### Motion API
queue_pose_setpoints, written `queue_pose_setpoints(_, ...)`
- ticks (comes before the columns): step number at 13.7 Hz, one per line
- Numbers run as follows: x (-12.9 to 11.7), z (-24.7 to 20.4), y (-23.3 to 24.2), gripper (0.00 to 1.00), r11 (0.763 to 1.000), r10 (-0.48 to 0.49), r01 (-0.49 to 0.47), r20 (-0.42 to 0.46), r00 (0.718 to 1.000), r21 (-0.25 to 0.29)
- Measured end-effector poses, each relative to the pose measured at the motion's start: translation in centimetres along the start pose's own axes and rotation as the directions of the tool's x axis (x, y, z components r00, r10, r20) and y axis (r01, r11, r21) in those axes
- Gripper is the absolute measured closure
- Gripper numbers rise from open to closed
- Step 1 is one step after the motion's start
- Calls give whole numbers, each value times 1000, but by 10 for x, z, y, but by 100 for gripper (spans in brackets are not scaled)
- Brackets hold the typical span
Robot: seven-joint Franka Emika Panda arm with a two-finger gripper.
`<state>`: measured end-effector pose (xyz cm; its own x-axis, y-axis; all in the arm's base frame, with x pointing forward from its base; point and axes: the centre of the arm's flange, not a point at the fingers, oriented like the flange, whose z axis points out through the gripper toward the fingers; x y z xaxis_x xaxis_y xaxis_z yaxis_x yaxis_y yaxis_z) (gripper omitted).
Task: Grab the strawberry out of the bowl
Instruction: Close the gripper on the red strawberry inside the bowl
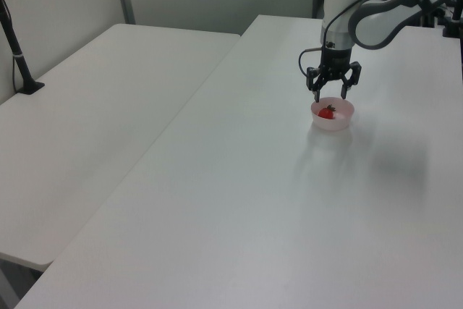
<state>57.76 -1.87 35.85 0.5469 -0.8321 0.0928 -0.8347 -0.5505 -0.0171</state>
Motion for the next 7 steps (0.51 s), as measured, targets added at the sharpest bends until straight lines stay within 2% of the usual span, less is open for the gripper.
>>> queue_pose_setpoints(7, -7, 16, 5, 33, 1000, 15, -15, 2, 1000, 2)
